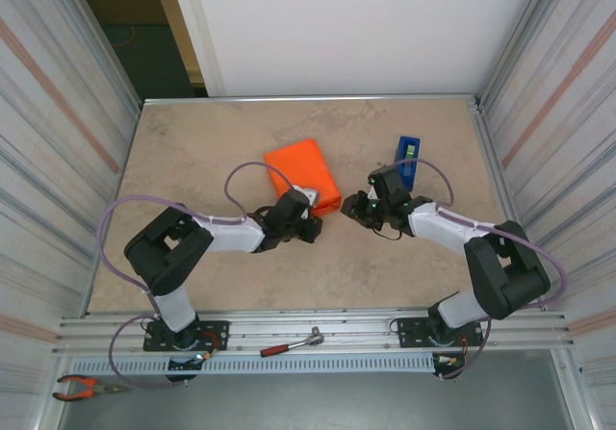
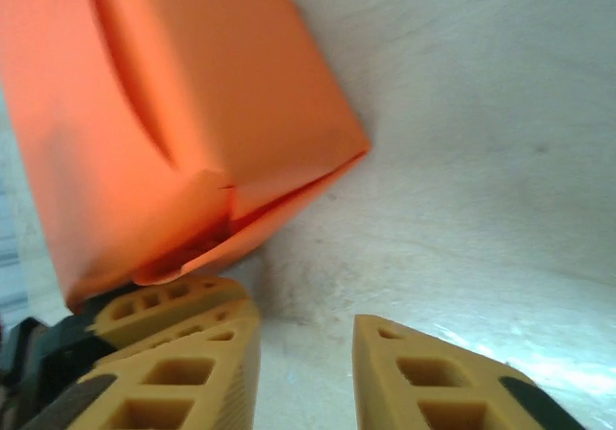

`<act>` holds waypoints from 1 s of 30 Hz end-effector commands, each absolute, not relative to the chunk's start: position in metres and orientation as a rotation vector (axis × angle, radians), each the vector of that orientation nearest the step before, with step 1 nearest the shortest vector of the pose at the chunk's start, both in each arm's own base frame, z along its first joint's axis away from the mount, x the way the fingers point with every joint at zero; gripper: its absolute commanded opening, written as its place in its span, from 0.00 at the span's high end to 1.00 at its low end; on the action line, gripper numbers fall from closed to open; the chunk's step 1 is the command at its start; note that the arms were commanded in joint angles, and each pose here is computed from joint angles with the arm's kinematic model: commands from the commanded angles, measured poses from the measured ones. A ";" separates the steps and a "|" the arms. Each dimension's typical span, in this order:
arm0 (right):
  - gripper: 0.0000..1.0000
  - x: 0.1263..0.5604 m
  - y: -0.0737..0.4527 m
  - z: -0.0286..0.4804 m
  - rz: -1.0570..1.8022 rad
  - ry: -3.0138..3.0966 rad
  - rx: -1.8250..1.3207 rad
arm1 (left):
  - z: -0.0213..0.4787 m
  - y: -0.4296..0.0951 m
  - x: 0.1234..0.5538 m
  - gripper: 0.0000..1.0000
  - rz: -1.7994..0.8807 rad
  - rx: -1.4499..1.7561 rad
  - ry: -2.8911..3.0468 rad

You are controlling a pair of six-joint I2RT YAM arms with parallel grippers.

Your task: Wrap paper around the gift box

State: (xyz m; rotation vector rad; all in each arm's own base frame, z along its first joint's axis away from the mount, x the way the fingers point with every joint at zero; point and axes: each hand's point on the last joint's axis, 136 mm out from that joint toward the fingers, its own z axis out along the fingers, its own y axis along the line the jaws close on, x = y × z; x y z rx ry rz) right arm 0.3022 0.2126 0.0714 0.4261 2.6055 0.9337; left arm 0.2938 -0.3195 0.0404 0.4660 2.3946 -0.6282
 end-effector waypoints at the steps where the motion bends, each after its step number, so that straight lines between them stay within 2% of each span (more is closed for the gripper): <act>1: 0.86 0.295 0.214 0.056 0.954 2.624 0.427 | 0.063 -0.318 0.303 0.79 -0.623 0.461 2.337; 3: 0.98 0.294 0.222 0.048 0.971 2.633 0.402 | 0.068 -0.319 0.304 0.79 -0.633 0.462 2.328; 4: 1.00 0.295 0.226 0.045 0.979 2.636 0.392 | 0.069 -0.318 0.305 0.79 -0.635 0.462 2.328; 12: 1.00 0.311 0.269 0.031 1.036 2.641 0.332 | 0.073 -0.317 0.305 0.78 -0.645 0.471 2.330; 16: 1.00 0.322 0.280 0.032 1.070 2.635 0.327 | 0.099 -0.311 0.303 0.77 -0.679 0.471 2.297; 19: 1.00 0.325 0.284 0.035 1.084 2.635 0.319 | 0.125 -0.299 0.302 0.69 -0.726 0.468 2.265; 23: 1.00 0.324 0.285 0.035 1.088 2.639 0.312 | 0.149 -0.282 0.305 0.54 -0.758 0.503 2.248; 26: 1.00 0.325 0.286 0.036 1.096 2.640 0.313 | 0.153 -0.275 0.307 0.43 -0.738 0.586 2.276; 30: 1.00 0.326 0.289 0.039 1.108 2.638 0.305 | 0.140 -0.274 0.305 0.35 -0.658 0.722 2.343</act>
